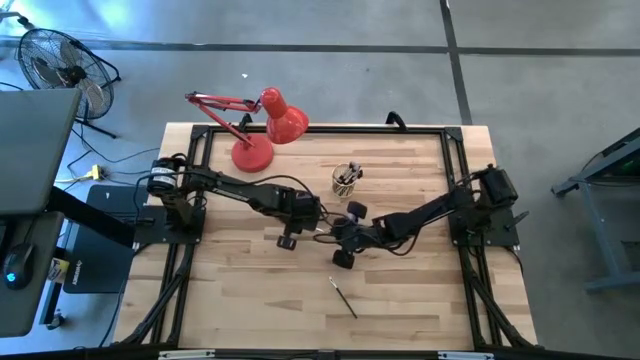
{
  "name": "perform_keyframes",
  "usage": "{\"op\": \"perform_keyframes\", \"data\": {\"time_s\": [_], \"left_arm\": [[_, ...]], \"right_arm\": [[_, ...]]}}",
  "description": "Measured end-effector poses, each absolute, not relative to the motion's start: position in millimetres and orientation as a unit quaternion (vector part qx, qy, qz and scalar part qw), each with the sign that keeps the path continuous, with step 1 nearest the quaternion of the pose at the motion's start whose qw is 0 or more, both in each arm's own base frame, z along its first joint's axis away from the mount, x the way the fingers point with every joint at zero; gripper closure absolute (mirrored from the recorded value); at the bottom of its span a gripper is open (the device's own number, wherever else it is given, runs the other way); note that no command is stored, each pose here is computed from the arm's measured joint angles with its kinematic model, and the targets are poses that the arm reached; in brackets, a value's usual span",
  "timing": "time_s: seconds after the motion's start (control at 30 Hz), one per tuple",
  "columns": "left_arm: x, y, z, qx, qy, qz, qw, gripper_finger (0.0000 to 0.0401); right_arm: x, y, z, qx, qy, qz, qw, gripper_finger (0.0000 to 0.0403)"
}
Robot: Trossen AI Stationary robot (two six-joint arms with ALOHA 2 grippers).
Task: Put items in baskets/containers
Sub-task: Put the black eyeshadow brush into the yellow container
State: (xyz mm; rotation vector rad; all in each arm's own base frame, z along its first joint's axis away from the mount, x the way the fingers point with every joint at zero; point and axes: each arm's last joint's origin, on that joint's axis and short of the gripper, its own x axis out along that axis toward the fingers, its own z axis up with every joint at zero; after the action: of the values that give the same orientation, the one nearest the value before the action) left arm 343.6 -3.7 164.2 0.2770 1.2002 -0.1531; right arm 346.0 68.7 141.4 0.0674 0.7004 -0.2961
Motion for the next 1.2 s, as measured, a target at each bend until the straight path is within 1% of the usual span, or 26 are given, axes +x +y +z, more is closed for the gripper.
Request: {"op": "perform_keyframes", "data": {"time_s": [0.1,0.2,0.33,0.47,0.53,0.63,0.73,0.77,0.8,0.9,0.97,1.0,1.03,1.1,1.2], "left_arm": [[343.6,-1.8,164.5,0.1,0.564,-0.049,0.818,0.0391],[341.5,1.4,171.1,0.066,0.56,-0.025,0.825,0.0388],[337.6,6.0,181.9,0.024,0.552,0.012,0.834,0.0391],[332.0,14.3,201.0,-0.034,0.522,0.049,0.851,0.0391],[331.1,17.4,210.2,-0.051,0.49,0.062,0.868,0.0391],[324.4,16.9,218.3,-0.067,0.442,0.069,0.892,0.0391],[326.1,15.7,225.2,-0.092,0.343,0.073,0.932,0.0391],[323.4,15.8,223.9,-0.102,0.318,0.075,0.939,0.0391],[325.1,16.0,224.4,-0.113,0.275,0.074,0.952,0.0391],[326.5,16.8,227.9,-0.145,0.111,0.073,0.98,0.0391],[328.3,18.2,229.6,-0.159,-0.009,0.078,0.984,0.0391],[330.7,19.1,226.1,-0.162,-0.052,0.085,0.982,0.0391],[333.4,20.1,218.9,-0.163,-0.074,0.097,0.979,0.0391],[339.3,22.0,203.7,-0.165,-0.089,0.121,0.975,0.0391],[356.9,28.3,193.1,-0.165,-0.109,0.13,0.972,0.0391]], "right_arm": [[335.8,65.6,154.7,0.018,0.358,-0.164,0.919,0.0352],[322.9,63.3,169.9,0.014,0.381,-0.164,0.91,0.0336],[300.5,60.1,185.3,0.065,0.419,-0.167,0.89,0.0331],[267.8,64.0,179.2,0.106,0.425,-0.183,0.88,0.0347],[249.5,69.0,172.7,0.132,0.406,-0.181,0.886,0.0361],[224.6,75.7,164.1,0.198,0.362,-0.165,0.896,0.0383],[204.6,80.0,157.2,0.261,0.309,-0.14,0.903,0.0399],[200.0,81.1,156.5,0.278,0.289,-0.13,0.907,0.04],[195.5,81.7,155.7,0.291,0.271,-0.121,0.91,0.0399],[185.7,81.8,152.5,0.307,0.23,-0.111,0.917,0.0397],[182.2,82.3,153.4,0.302,0.208,-0.102,0.925,0.04],[181.6,82.1,153.7,0.294,0.2,-0.101,0.929,0.0401],[182.3,82.3,155.3,0.289,0.191,-0.099,0.933,0.0401],[182.8,81.4,156.2,0.272,0.182,-0.101,0.94,0.0399],[185.4,80.1,160.0,0.248,0.164,-0.102,0.949,0.04]]}}
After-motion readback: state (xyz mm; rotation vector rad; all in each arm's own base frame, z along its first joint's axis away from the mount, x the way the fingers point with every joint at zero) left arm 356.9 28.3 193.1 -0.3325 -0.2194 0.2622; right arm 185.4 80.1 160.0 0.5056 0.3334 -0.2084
